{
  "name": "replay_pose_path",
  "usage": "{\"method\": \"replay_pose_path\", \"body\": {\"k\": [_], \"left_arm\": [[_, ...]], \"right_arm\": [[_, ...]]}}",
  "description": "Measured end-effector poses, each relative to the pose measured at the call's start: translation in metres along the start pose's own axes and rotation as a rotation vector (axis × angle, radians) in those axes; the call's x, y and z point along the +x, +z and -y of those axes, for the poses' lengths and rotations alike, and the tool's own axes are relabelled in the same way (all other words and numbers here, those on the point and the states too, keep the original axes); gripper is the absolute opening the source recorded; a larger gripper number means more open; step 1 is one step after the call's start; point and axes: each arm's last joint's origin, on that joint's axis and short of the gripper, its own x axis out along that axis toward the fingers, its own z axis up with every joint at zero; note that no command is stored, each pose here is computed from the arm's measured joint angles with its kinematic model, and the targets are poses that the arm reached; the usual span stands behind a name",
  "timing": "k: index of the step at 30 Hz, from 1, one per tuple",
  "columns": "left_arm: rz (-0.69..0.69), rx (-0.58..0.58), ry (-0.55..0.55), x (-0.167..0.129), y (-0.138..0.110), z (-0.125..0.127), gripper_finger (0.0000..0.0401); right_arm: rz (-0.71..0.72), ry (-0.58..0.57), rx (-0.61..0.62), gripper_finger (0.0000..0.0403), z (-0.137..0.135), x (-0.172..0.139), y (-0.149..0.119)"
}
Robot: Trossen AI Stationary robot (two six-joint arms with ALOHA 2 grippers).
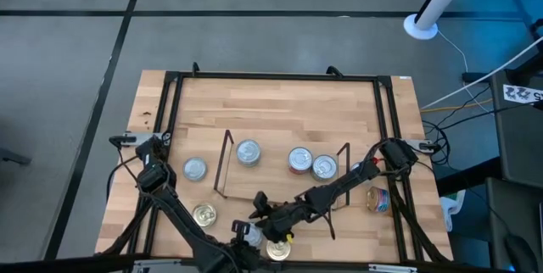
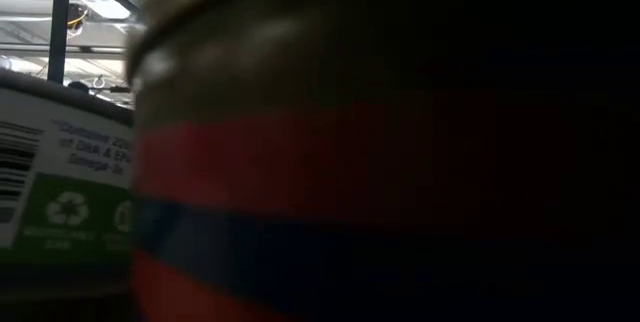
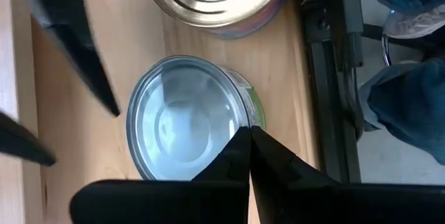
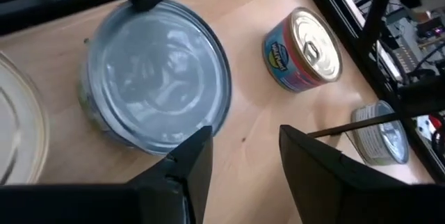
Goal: Stack canned seafood by type on shelf
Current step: Stack the green white tuna can on top of the green white tuna cans on the shelf
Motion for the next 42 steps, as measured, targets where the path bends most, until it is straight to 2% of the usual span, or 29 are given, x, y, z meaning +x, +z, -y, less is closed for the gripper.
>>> {"method": "replay_pose_path", "body": {"k": [14,18,25,42], "left_arm": [[0.008,-0.004,-0.001,-0.002,0.002,-0.001,0.0],[0.046,-0.011,0.021,-0.008,0.007,-0.003,0.0],[0.034,0.019,0.072,-0.017,0.01,-0.011,0.0],[-0.007,0.128,0.125,-0.004,0.026,-0.04,0.0]], "right_arm": [[-0.058,0.039,-0.017,0.0168,-0.01,0.007,-0.01],[-0.062,0.043,-0.018,0.0168,-0.011,0.009,-0.011],[-0.068,0.068,-0.022,0.0168,-0.013,0.009,-0.012],[-0.065,0.103,-0.02,0.0168,-0.016,0.009,-0.014]]}}
